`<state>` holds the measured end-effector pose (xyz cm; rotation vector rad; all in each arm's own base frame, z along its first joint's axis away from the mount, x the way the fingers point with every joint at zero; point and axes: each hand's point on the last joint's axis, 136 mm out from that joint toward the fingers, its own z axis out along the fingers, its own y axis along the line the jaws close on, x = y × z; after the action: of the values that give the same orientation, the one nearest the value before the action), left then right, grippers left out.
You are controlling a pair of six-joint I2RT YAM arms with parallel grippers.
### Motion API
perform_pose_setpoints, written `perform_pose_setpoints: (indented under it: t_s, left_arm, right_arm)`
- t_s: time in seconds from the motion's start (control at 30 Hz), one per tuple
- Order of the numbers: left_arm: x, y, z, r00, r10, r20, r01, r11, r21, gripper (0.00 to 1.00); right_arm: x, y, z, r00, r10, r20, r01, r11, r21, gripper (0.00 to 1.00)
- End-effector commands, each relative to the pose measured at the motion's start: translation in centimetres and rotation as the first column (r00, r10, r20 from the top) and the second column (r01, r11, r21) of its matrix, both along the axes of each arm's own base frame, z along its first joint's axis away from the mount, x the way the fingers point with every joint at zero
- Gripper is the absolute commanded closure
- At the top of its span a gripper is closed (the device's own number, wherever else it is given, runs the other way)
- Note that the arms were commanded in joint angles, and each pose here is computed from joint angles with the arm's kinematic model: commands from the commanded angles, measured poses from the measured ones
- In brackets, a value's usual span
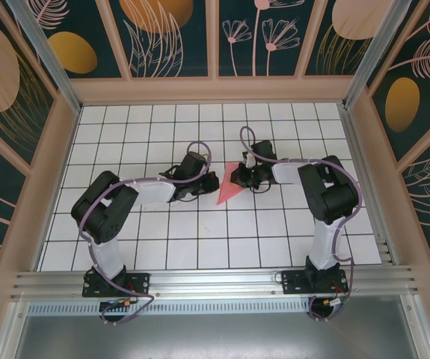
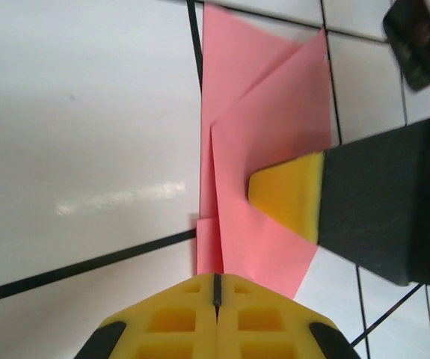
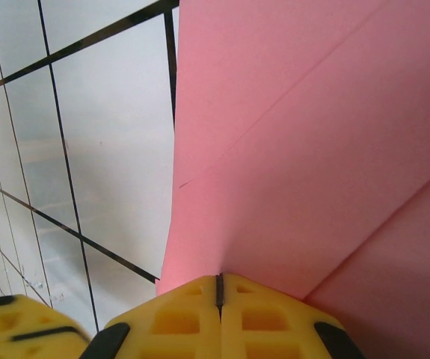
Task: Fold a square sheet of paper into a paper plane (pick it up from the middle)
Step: Fourth fold the wing at the center of the table.
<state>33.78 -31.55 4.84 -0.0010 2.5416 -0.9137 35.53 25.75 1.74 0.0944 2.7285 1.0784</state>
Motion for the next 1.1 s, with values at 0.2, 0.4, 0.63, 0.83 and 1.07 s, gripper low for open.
perform_pose_setpoints:
  t_s: [0.2, 0.4, 0.63, 0.83, 1.07]
  left_arm:
    - [-1.9, -3.1, 1.7, 0.99, -0.138, 0.008, 0.137, 0.979, -0.152, 0.91]
    - [-3.4, -4.6, -0.7, 0.981, -0.189, -0.052, 0.182, 0.977, -0.114, 0.9]
    - [-4.2, -3.3, -4.1, 0.978, -0.17, -0.123, 0.17, 0.985, -0.018, 0.9]
    - [-4.6, -2.5, -4.4, 0.979, -0.164, -0.124, 0.165, 0.986, 0.002, 0.9]
    - [-5.9, -2.3, -4.0, 0.974, -0.182, -0.136, 0.178, 0.983, -0.037, 0.89]
  right_arm:
    - [-0.8, -2.5, -3.9, 0.994, -0.072, -0.083, 0.06, 0.989, -0.134, 0.96]
    - [-0.8, -2.6, -4.0, 0.993, -0.08, -0.091, 0.067, 0.988, -0.142, 0.97]
    - [-1.0, -2.8, -4.4, 0.991, -0.084, -0.105, 0.068, 0.986, -0.151, 0.97]
    - [-1.0, -2.9, -4.7, 0.99, -0.086, -0.112, 0.067, 0.985, -0.159, 0.97]
    - [-1.2, -3.2, -4.9, 0.989, -0.088, -0.119, 0.068, 0.984, -0.164, 0.97]
